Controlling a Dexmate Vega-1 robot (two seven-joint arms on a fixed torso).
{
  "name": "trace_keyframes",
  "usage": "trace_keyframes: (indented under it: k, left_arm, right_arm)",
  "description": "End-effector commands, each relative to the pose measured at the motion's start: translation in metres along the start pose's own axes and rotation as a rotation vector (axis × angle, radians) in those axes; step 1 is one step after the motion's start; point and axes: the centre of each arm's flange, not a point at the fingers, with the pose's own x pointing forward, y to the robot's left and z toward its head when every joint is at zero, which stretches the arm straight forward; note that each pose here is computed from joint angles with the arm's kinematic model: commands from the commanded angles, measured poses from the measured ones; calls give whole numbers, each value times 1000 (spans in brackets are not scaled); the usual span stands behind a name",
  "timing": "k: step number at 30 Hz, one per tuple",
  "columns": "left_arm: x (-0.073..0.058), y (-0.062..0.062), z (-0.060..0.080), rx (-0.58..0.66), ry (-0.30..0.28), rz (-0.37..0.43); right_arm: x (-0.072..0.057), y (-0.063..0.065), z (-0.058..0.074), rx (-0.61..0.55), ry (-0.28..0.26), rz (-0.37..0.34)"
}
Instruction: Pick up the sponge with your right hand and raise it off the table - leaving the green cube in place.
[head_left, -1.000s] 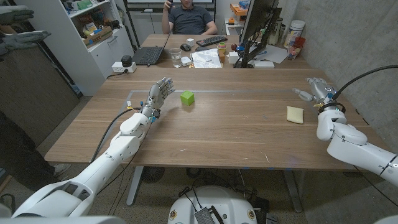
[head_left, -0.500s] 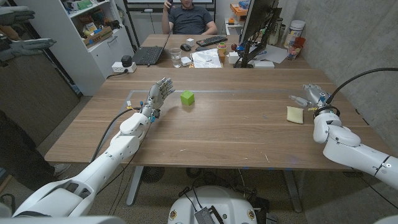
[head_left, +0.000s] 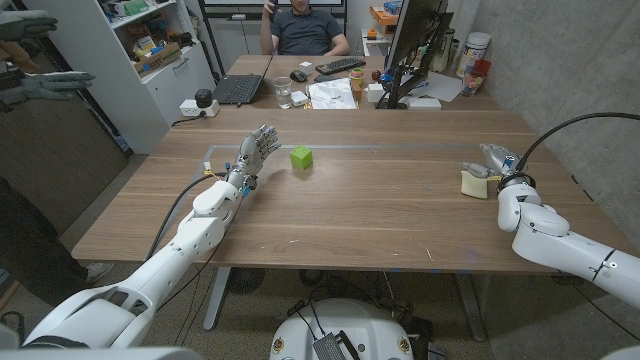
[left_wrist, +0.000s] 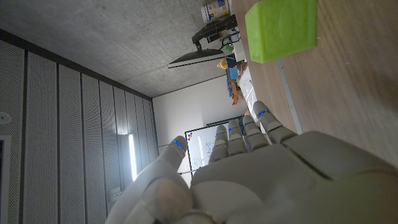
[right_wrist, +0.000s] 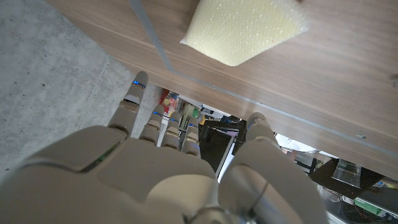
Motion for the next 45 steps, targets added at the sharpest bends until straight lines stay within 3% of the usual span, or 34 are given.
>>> trace_keyframes:
  k: [1, 9, 16, 32, 42, 45]
  left_arm:
    - [0, 1, 0, 0, 0, -6]
    - [-2, 1, 0, 3, -4, 0]
    - [-2, 1, 0, 1, -3, -4]
    - [-2, 1, 0, 4, -7, -1]
    - [-1, 0, 1, 4, -15, -4]
    - [-1, 1, 1, 11, -14, -4]
  right_arm:
    - [-1, 9, 7, -28, 2, 73]
    - [-3, 11, 5, -38, 8, 79]
    - [0, 15, 6, -57, 28, 165]
    - [4, 19, 7, -101, 27, 247]
    - [9, 18, 9, -107, 15, 339]
    - [8, 18, 10, -111, 2, 296]
